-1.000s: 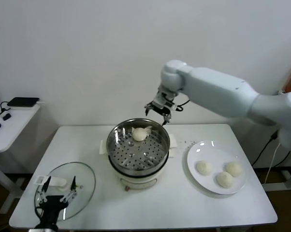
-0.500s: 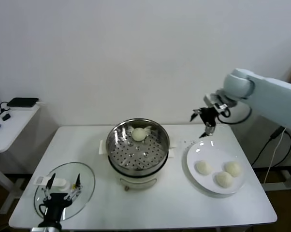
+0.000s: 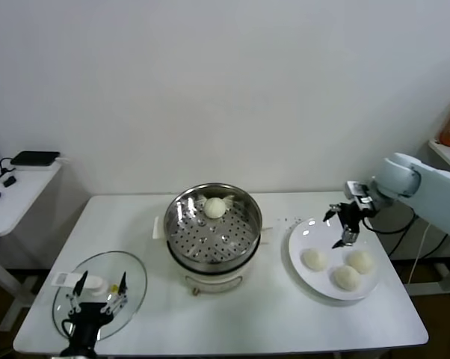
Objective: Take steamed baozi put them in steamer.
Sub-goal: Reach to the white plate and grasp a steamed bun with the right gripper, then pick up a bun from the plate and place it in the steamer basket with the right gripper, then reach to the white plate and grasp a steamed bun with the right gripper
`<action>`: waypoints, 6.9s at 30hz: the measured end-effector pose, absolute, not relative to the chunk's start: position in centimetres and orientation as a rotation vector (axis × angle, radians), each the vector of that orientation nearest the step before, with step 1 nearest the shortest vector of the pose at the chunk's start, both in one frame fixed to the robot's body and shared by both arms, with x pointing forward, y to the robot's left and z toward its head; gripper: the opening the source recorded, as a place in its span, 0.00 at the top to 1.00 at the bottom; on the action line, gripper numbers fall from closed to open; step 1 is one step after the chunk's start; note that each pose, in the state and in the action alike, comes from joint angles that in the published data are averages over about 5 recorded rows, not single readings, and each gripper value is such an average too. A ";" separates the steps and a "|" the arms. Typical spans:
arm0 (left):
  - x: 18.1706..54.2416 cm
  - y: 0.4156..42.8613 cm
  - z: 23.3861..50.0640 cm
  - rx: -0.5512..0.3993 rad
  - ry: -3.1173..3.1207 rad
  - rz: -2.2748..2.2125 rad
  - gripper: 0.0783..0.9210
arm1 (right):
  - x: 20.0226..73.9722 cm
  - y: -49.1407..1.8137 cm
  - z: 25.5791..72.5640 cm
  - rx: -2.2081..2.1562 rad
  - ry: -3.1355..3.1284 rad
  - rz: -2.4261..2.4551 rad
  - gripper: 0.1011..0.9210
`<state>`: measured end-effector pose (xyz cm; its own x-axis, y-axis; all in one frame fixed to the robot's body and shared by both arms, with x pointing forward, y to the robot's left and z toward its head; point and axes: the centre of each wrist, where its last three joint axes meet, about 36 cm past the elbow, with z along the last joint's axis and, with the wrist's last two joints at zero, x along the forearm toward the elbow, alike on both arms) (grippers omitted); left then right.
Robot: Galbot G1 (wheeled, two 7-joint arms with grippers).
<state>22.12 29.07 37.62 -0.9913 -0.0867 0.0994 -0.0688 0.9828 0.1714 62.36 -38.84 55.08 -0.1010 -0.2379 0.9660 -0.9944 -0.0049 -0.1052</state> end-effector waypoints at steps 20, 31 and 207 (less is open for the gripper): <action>21.3 29.3 37.1 0.129 -3.001 -0.258 0.12 | 63.1 -37.4 47.4 1.339 -1.426 1.157 0.12; 21.2 29.3 37.0 0.131 -2.999 -0.255 0.12 | 63.7 -36.6 45.4 1.347 -1.422 1.163 0.12; 21.0 28.7 37.7 0.125 -3.014 -0.277 0.12 | 63.1 -34.5 63.0 1.520 -1.311 1.307 0.12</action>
